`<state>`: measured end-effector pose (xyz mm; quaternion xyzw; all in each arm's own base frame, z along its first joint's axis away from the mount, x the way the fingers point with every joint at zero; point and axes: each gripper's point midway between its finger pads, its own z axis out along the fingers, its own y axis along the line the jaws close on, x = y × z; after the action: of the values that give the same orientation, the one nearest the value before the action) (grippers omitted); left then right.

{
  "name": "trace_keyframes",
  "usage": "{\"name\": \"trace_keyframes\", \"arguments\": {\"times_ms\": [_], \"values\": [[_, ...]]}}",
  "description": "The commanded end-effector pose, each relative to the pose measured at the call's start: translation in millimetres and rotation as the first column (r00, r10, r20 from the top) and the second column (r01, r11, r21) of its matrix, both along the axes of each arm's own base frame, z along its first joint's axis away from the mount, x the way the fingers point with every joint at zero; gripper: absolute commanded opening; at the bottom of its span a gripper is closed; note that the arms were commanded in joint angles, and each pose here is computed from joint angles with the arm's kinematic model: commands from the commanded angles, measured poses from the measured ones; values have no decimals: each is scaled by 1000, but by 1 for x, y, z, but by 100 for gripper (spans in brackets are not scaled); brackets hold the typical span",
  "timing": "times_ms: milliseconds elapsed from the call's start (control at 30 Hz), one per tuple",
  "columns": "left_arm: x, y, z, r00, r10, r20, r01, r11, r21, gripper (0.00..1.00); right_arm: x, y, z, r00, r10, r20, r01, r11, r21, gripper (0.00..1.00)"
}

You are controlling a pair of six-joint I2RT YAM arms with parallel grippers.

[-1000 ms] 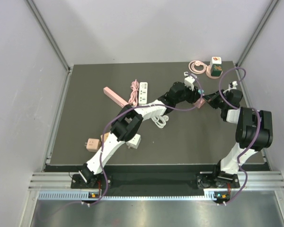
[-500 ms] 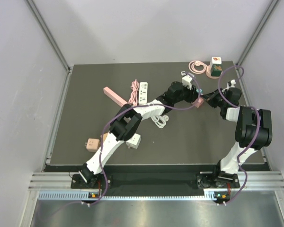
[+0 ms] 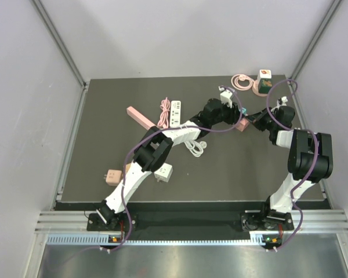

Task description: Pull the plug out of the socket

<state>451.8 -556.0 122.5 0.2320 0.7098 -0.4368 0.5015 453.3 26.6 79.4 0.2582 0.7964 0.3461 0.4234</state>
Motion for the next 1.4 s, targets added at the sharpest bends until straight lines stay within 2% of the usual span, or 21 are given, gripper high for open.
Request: {"name": "trace_keyframes", "arguments": {"times_ms": [0, 167, 333, 433, 767, 967, 1067, 1367], "values": [[-41, -17, 104, 986, -143, 81, 155, 972, -176, 0, -29, -11, -73, 969, -65, -239, 44, 995, -92, 0], [-45, -17, 108, 981, -174, 84, 188, 959, -210, 0, -29, -10, -73, 968, -62, -242, 41, 995, -90, 0], [-31, -8, 104, 984, -179, -2, 172, 946, -274, 0, -29, -9, -73, 969, -57, -241, 36, 995, -94, 0], [-23, -3, 96, 986, -162, -22, 151, 954, -260, 0, -28, -9, -73, 968, -56, -244, 33, 995, -98, 0], [-21, 1, 97, 989, -143, 33, 147, 968, -204, 0, -28, -7, -75, 966, -49, -253, 23, 994, -102, 0], [-30, -6, 102, 981, -103, 162, 117, 990, -77, 0, -27, -6, -74, 967, -48, -251, 21, 994, -109, 0], [-40, -12, 101, 950, -93, 297, 82, 995, 48, 0, -28, -5, -74, 967, -46, -250, 18, 993, -113, 0], [-51, -23, 92, 932, -77, 355, 34, 991, 127, 0, -27, -4, -73, 967, -40, -250, 10, 993, -120, 0]]}}
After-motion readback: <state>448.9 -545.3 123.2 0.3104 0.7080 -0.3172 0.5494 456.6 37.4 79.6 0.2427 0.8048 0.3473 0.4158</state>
